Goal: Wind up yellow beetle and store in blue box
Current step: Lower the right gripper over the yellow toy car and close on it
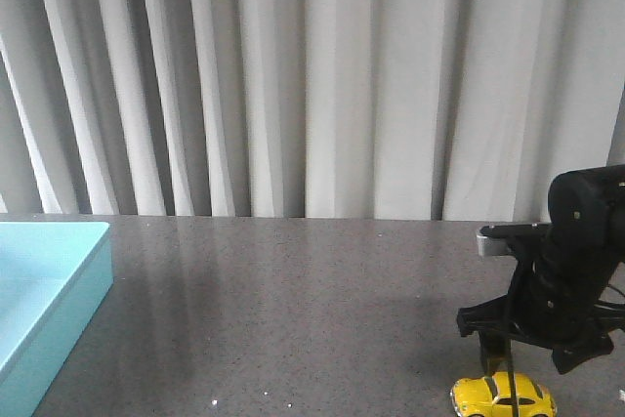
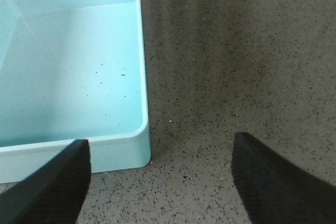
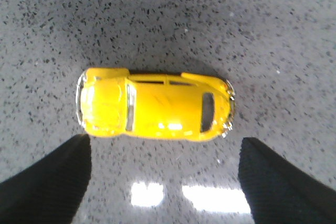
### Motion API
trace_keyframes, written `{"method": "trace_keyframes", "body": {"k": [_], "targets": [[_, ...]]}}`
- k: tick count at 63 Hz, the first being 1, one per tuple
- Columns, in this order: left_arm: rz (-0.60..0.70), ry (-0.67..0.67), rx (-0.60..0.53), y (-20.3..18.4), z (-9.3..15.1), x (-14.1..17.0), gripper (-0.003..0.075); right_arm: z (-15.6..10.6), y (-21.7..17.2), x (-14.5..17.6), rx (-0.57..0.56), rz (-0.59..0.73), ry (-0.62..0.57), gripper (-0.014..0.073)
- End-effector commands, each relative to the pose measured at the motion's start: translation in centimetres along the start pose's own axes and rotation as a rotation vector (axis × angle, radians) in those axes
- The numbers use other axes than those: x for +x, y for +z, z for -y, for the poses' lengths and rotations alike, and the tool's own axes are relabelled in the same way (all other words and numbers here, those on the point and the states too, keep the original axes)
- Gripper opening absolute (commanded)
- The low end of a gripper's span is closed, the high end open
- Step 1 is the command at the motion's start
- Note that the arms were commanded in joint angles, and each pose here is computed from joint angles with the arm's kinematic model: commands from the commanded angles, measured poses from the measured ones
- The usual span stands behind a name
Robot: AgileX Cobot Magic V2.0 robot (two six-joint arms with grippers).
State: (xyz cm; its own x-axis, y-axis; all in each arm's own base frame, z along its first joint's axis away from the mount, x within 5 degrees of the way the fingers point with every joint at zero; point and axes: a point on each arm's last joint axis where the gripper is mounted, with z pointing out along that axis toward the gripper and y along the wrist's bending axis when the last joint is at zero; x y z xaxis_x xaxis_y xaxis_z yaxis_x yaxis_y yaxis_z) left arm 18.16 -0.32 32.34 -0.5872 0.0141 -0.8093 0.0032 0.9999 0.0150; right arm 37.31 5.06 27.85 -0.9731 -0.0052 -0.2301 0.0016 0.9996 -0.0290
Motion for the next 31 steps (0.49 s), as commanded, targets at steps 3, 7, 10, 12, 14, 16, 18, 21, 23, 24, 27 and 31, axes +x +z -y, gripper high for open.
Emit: {"method": "trace_keyframes", "body": {"k": [3, 7, 10, 12, 14, 16, 18, 21, 23, 24, 27, 31], "targets": [[0.100, -0.017, 0.009, -0.7, 0.1, -1.5, 0.0538, 0.2, -1.1, -1.2, 0.000, 0.084, -0.009, 0.0558], [0.100, -0.017, 0.009, -0.7, 0.1, -1.5, 0.0538, 0.1, -0.5, -1.5, 0.000, 0.070, -0.009, 0.0558], [0.100, -0.017, 0.009, -0.7, 0.1, -1.5, 0.0538, 0.0, -0.1, -1.7, 0.001, 0.060, -0.011, 0.0558], [0.100, -0.017, 0.009, -0.7, 0.1, -1.5, 0.0538, 0.0, 0.2, -1.8, 0.003, 0.057, -0.015, 0.0558], [0.100, -0.017, 0.009, -0.7, 0.1, -1.5, 0.0538, 0.0, 0.6, -1.9, 0.003, 0.055, -0.015, 0.0558], [0.100, -0.017, 0.009, -0.7, 0.1, -1.5, 0.0538, -0.1, 0.8, -1.9, 0.002, 0.051, -0.016, 0.0558], [0.100, -0.017, 0.009, -0.7, 0.1, -1.5, 0.0538, -0.1, 1.2, -2.0, 0.002, 0.046, -0.018, 0.0558], [0.100, -0.017, 0.009, -0.7, 0.1, -1.5, 0.0538, -0.2, 1.7, -2.1, -0.002, 0.034, -0.018, 0.0558], [0.100, -0.017, 0.009, -0.7, 0.1, -1.5, 0.0538, -0.2, 2.1, -2.1, -0.001, 0.027, -0.019, 0.0558], [0.100, -0.017, 0.009, -0.7, 0.1, -1.5, 0.0538, -0.2, 2.2, -2.1, -0.001, 0.025, -0.019, 0.0558], [0.100, -0.017, 0.009, -0.7, 0.1, -1.5, 0.0538, -0.3, 2.8, -2.2, 0.003, 0.011, -0.021, 0.0558], [0.100, -0.017, 0.009, -0.7, 0.1, -1.5, 0.0538, -0.3, 3.4, -2.2, 0.003, -0.001, -0.022, 0.0558]]}}
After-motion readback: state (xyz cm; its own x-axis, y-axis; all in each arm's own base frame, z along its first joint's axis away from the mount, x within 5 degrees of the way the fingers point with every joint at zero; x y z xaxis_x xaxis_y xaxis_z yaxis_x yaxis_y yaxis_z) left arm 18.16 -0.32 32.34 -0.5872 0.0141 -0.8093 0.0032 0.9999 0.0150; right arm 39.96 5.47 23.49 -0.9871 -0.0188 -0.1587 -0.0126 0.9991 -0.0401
